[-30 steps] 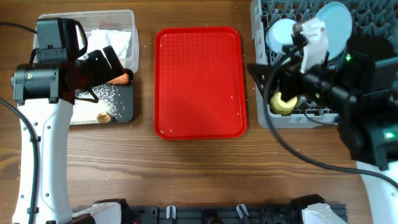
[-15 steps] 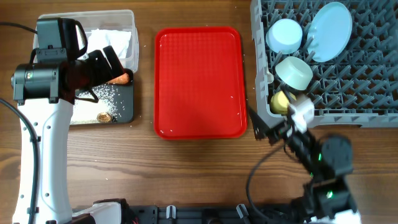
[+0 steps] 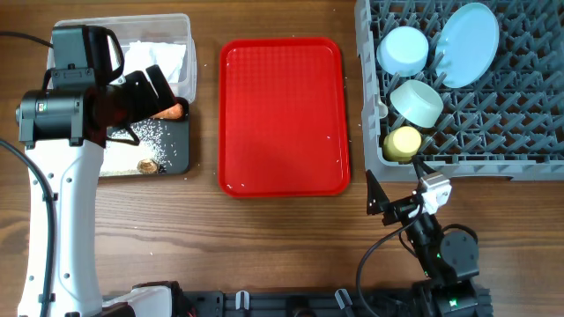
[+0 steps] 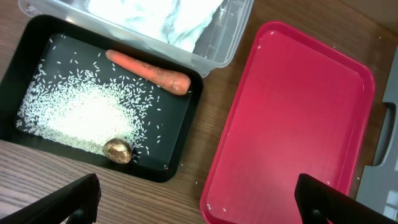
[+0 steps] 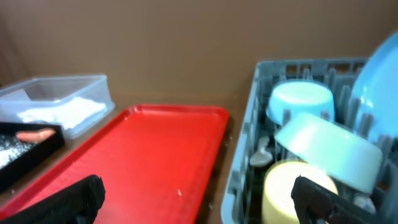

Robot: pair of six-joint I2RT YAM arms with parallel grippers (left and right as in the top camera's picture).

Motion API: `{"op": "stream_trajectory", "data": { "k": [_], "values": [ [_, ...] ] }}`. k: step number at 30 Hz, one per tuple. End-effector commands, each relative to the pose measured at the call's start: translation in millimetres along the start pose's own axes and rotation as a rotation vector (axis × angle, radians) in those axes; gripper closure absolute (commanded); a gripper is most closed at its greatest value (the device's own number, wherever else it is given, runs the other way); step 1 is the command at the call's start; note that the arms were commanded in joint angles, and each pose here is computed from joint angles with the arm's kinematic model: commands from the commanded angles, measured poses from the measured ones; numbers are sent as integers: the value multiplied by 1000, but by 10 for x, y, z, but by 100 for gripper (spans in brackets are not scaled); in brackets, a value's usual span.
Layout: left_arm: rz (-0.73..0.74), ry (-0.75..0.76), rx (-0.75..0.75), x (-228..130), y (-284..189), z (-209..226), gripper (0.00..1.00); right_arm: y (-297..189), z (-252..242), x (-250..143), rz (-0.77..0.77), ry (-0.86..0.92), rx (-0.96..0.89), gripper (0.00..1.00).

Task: Sort waste into correct bins and load items into the dishwasher rack

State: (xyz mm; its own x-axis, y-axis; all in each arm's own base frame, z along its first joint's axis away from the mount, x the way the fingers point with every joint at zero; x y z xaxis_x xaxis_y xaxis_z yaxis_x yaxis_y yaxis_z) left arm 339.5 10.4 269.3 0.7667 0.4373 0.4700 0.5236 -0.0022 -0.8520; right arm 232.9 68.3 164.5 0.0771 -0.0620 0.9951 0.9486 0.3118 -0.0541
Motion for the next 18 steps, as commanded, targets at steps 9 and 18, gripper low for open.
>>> {"op": "stream_trajectory", "data": {
  "k": [9, 18],
  "values": [
    [-6, -13, -3, 3, -24, 0, 0, -66, -38, 107, -58, 14, -29, 0],
    [-6, -13, -3, 3, -24, 0, 0, -62, -39, 95, -53, 14, -29, 0]
  ]
}}
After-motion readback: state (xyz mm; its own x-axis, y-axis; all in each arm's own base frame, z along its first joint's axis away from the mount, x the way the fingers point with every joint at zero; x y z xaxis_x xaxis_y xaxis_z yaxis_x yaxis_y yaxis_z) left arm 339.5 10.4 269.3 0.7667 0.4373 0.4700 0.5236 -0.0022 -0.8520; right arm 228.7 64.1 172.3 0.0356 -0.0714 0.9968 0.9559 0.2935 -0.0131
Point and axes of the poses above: each gripper's point midway between its finger pads, its own y axis out along the fingers, its own z axis along the line the jaws close on, x = y × z, the point moved 1 cm from there along -y, back along the fingers, and after that the axes turned 2 degrees about -y, right-handed, at the moved point
